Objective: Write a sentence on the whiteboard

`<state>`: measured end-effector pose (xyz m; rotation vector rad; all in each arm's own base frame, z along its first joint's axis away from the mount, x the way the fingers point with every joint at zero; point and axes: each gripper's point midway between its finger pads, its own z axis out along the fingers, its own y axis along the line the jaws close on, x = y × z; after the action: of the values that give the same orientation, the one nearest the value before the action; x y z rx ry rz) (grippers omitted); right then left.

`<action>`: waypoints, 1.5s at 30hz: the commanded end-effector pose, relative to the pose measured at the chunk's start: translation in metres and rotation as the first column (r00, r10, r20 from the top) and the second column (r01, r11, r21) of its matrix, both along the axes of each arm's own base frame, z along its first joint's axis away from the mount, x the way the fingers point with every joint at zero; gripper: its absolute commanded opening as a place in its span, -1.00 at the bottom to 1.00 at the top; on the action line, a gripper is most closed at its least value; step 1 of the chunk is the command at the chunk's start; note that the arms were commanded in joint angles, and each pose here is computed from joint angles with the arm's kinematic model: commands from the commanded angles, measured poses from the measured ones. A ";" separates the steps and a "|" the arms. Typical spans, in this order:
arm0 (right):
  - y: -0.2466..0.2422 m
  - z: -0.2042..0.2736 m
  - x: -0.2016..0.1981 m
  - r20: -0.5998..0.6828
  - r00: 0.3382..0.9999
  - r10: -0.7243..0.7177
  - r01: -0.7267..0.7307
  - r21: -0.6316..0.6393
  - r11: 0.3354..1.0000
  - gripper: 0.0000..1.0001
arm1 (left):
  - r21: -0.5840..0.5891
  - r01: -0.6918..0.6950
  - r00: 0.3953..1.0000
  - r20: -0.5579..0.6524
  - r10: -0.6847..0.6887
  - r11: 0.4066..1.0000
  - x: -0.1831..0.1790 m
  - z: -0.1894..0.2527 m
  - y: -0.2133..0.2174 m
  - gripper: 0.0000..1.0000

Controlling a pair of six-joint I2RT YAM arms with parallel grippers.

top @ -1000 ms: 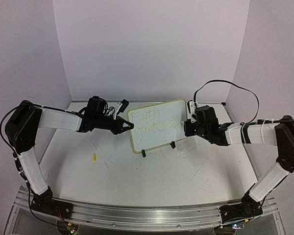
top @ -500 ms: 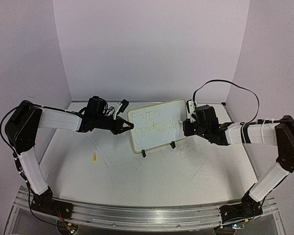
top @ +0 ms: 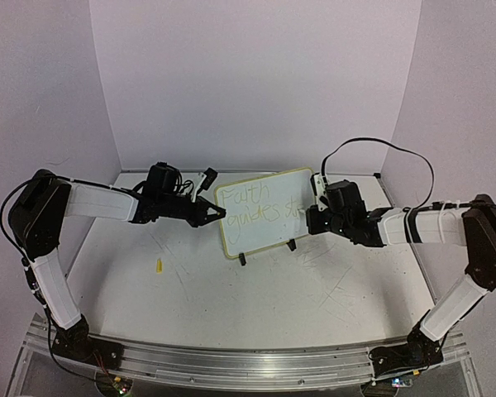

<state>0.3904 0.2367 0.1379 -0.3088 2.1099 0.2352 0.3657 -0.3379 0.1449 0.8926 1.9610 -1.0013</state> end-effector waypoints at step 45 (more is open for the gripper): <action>-0.008 0.040 0.025 0.125 0.990 -0.068 0.064 0.031 0.997 -1.00 | 0.180 -0.172 0.983 0.098 0.156 0.969 0.032 -0.025 0.036 -1.00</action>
<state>0.4040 0.2228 0.1633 -0.2467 2.0317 0.1880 0.3656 -0.3381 0.1453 0.8953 1.9584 -1.0011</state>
